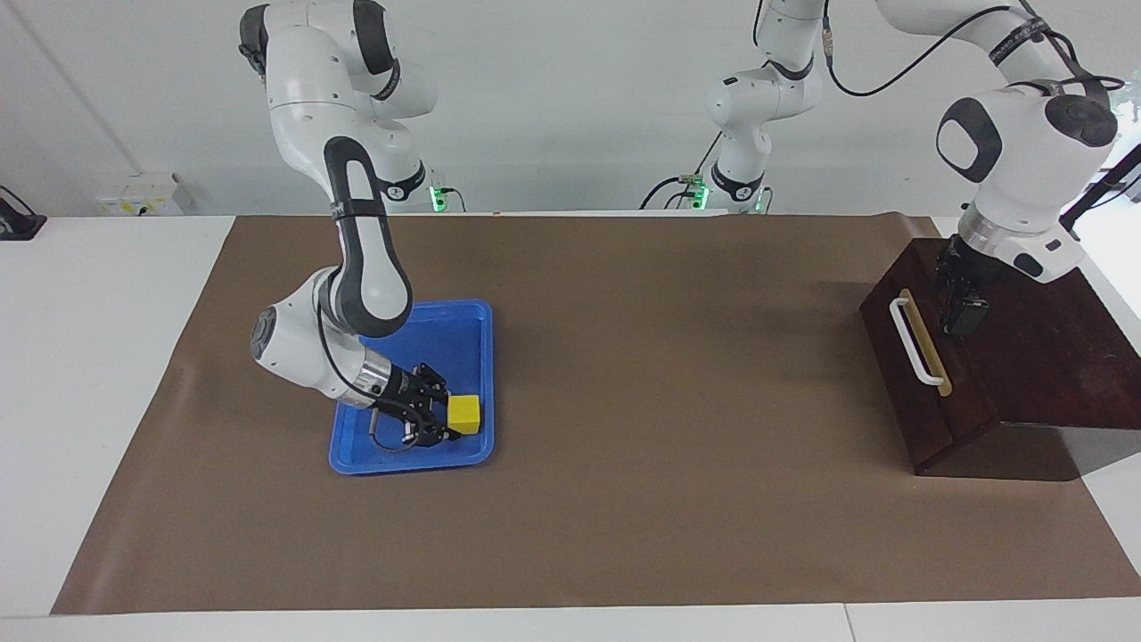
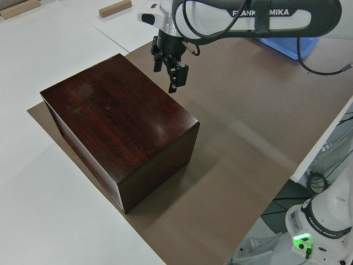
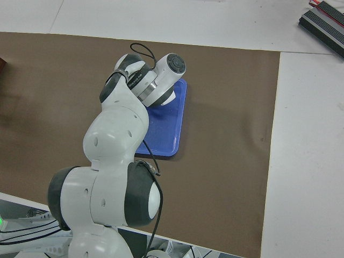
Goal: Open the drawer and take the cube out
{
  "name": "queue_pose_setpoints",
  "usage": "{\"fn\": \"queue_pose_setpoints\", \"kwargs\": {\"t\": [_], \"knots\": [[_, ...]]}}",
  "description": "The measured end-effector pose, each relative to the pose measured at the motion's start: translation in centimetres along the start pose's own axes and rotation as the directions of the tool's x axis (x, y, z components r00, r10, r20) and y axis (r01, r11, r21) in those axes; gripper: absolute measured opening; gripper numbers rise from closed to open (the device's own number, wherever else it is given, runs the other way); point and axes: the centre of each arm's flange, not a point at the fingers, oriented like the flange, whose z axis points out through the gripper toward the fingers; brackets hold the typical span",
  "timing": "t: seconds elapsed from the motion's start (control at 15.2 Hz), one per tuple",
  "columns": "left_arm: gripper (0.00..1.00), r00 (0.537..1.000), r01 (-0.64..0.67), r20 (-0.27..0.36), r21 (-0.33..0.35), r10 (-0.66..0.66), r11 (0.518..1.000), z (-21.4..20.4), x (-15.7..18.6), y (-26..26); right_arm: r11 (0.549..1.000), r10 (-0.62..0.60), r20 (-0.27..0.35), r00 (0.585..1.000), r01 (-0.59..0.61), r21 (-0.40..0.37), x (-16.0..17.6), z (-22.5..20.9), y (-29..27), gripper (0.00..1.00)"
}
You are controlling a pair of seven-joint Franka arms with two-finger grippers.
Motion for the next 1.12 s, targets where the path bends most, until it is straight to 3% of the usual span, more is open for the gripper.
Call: {"fn": "queue_pose_setpoints", "kwargs": {"t": [0.07,0.2,0.26,0.46,0.72,1.12], "knots": [[1.0,0.999,-0.047,0.006,-0.008,0.047,0.999,-1.1,-0.5,0.1,1.0,0.0,0.0,1.0,0.0,0.0,0.0,0.0,0.0,0.64],[1.0,0.988,-0.145,0.041,-0.03,0.146,0.989,-2.6,-1.4,0.3,1.0,0.0,0.0,1.0,0.0,0.0,0.0,0.0,0.0,0.81],[1.0,0.976,-0.206,0.059,-0.04,0.208,0.978,-3.2,-1.7,0.4,1.0,0.0,0.0,1.0,0.0,0.0,0.0,0.0,0.0,0.81],[1.0,0.891,-0.443,0.082,-0.06,0.446,0.895,-5.0,-2.4,0.0,1.0,0.0,0.0,1.0,0.0,0.001,0.0,0.0,0.0,0.98],[1.0,0.711,-0.694,0.097,-0.068,0.697,0.717,-6.9,-3.6,-1.3,1.0,-0.007,0.002,1.0,0.007,0.005,-0.5,-0.6,-0.1,0.99],[1.0,0.633,-0.765,0.089,-0.078,0.769,0.639,-7.5,-5.3,-0.6,0.999,-0.015,0.036,0.999,0.016,-0.03,-1.3,-2.3,0.3,0.99]]}}
